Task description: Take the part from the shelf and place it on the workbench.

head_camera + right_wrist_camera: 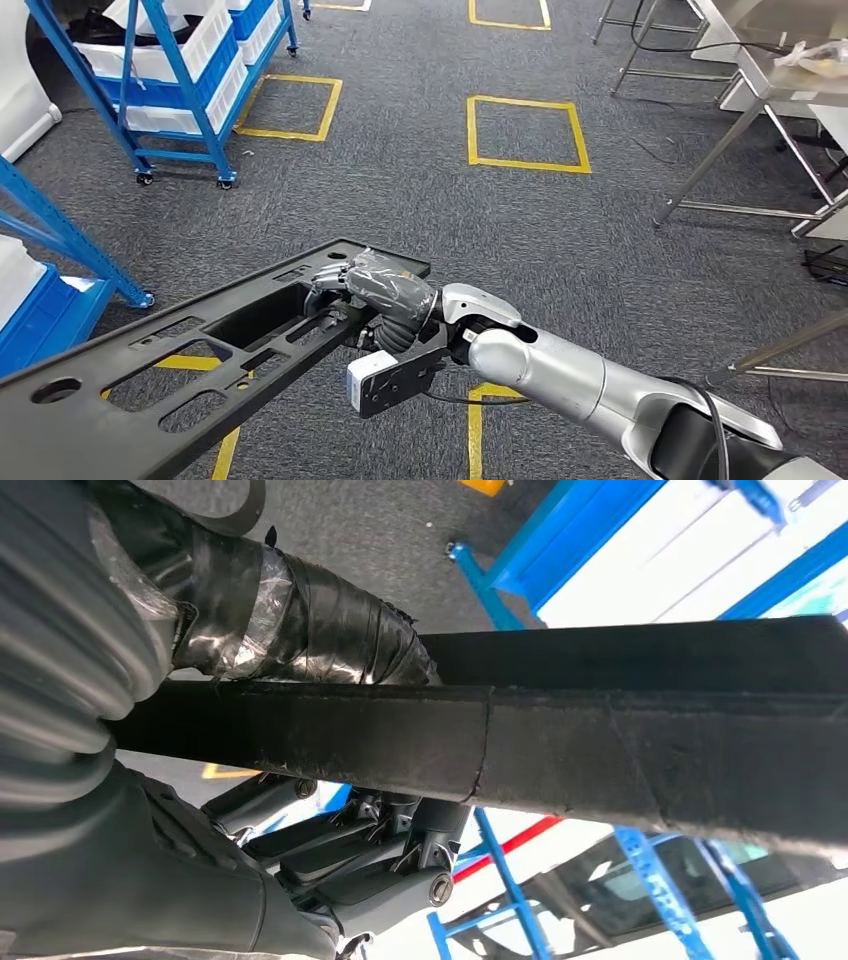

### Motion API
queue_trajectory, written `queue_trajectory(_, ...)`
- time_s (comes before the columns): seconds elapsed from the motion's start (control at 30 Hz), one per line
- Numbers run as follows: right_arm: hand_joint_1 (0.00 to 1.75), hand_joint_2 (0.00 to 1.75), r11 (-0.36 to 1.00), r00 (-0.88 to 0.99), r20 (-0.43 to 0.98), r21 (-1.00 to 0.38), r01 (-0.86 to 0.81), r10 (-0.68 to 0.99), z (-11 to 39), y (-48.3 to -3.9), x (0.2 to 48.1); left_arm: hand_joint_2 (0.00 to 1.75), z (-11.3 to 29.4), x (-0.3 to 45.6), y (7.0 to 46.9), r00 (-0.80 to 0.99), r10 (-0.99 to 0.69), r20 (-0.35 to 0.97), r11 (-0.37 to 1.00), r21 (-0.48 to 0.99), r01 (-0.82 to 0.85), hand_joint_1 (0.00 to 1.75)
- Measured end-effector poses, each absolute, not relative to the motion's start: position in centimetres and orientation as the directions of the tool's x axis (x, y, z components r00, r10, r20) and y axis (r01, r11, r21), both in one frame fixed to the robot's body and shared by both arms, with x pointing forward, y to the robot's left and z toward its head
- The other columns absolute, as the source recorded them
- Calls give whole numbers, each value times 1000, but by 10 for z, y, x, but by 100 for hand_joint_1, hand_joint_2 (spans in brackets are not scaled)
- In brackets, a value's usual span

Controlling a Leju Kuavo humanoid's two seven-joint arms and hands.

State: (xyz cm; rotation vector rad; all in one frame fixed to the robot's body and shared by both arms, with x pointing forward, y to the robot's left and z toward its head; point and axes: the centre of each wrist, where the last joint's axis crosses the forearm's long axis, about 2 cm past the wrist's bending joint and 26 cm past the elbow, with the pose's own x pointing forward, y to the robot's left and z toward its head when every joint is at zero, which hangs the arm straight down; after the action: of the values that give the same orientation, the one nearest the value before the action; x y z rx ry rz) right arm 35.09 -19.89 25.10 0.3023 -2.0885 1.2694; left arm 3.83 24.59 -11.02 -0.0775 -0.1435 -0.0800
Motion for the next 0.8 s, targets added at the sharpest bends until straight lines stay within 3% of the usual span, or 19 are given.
queue_trajectory(0.4, 175, 175, 476, -767, 635, -703, -528, 88, 269, -110, 345, 175, -112, 39, 286, 991, 35, 129, 998, -61, -27, 0)
queue_trajectory(0.8, 175, 175, 439, -776, 623, -727, -528, 99, 268, -86, 342, 175, -113, 32, 297, 992, 28, 121, 1000, -13, -27, 0)
